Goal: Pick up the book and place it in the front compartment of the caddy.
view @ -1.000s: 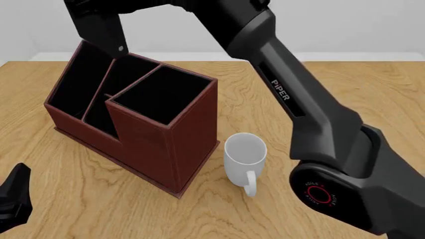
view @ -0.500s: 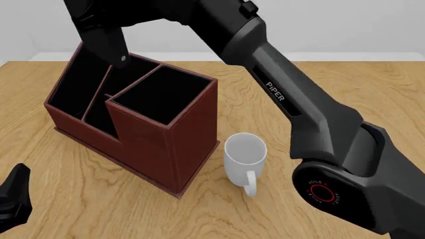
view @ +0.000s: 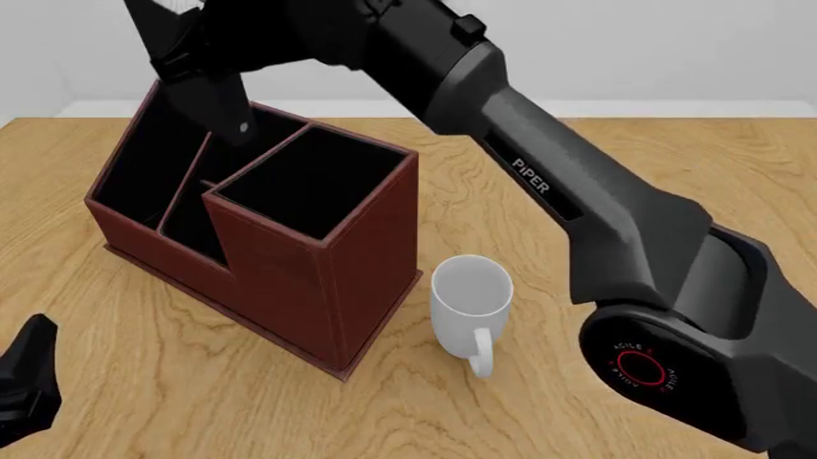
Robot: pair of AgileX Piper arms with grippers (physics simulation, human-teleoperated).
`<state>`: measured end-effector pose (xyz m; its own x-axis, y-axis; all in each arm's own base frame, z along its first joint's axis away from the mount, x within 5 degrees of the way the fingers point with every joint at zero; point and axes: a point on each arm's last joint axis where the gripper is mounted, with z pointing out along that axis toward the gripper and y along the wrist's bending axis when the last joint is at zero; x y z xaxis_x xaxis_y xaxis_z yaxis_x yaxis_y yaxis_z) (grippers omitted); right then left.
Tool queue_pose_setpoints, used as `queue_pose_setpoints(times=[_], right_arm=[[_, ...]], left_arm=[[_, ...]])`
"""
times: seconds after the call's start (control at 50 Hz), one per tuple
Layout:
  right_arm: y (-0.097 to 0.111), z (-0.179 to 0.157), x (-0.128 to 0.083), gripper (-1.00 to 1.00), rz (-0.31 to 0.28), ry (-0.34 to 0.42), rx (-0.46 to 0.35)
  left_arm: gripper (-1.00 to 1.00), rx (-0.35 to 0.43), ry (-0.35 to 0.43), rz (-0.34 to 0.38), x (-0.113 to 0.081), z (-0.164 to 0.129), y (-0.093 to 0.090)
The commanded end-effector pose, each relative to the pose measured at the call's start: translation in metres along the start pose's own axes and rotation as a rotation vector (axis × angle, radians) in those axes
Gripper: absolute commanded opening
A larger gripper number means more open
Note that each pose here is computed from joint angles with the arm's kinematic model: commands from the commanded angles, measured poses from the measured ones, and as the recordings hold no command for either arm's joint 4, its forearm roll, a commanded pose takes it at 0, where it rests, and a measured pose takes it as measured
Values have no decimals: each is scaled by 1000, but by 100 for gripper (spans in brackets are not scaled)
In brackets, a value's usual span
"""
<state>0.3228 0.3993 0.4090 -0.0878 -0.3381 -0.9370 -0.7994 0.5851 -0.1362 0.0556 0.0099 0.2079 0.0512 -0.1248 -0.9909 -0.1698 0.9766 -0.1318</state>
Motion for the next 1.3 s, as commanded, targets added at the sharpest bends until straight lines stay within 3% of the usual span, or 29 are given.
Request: queue_pose_setpoints(times=[0.02,0.7,1.3], right_arm=[[-1,-3,-4,-100,23,-26,5],[-2,7,1,-100,43,-41,10],[-10,29,19,-100,41,-8,25]], left_arm=[[100,-2,2,4,0,0,0],[100,-6,9,5,1,0,0],[100,-13,9,4,1,0,1]])
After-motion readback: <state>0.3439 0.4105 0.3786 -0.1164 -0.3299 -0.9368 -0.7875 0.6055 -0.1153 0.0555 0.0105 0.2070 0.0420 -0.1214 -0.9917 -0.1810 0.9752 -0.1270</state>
